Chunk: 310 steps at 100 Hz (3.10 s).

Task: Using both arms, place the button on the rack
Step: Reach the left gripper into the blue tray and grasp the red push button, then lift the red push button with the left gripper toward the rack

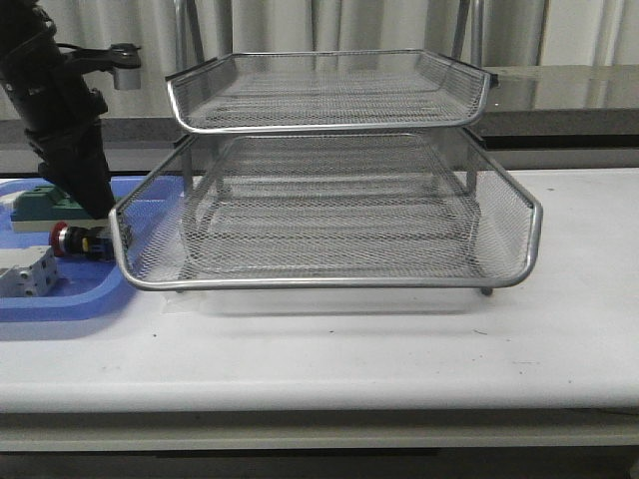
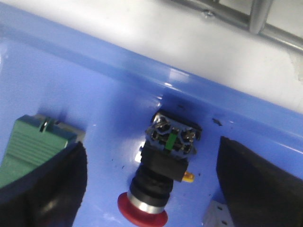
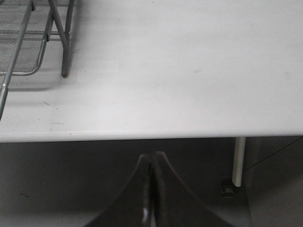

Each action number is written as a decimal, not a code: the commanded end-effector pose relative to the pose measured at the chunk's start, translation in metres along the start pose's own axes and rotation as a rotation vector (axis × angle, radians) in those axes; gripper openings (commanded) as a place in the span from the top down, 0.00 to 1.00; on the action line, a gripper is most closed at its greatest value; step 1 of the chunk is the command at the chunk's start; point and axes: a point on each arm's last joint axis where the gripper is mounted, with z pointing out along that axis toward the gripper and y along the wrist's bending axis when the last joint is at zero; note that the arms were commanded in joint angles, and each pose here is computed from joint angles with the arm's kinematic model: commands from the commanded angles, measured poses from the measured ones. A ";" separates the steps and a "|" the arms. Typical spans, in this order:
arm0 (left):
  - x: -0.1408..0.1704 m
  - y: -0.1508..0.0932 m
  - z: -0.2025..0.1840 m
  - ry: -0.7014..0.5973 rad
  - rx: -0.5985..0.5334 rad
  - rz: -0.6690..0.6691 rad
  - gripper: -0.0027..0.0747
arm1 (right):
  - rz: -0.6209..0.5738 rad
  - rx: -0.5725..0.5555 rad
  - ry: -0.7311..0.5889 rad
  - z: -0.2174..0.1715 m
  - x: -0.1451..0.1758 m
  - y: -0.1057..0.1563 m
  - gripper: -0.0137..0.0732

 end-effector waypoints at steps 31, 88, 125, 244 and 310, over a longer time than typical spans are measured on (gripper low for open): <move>-0.009 0.002 -0.002 -0.023 -0.021 0.024 0.26 | -0.012 0.005 -0.090 -0.007 -0.013 -0.001 0.92; -0.004 0.004 0.017 -0.010 -0.010 0.020 0.33 | -0.012 0.005 -0.090 -0.007 -0.013 -0.001 0.92; -0.005 0.007 0.017 -0.018 -0.035 0.021 0.92 | -0.012 0.005 -0.090 -0.007 -0.013 -0.001 0.92; -0.008 -0.044 -0.176 -0.120 -0.179 -0.248 0.99 | -0.012 0.005 -0.090 -0.007 -0.013 -0.001 0.92; -0.059 -0.168 -0.192 -0.232 0.026 -0.074 0.99 | -0.012 0.005 -0.090 -0.007 -0.013 -0.001 0.92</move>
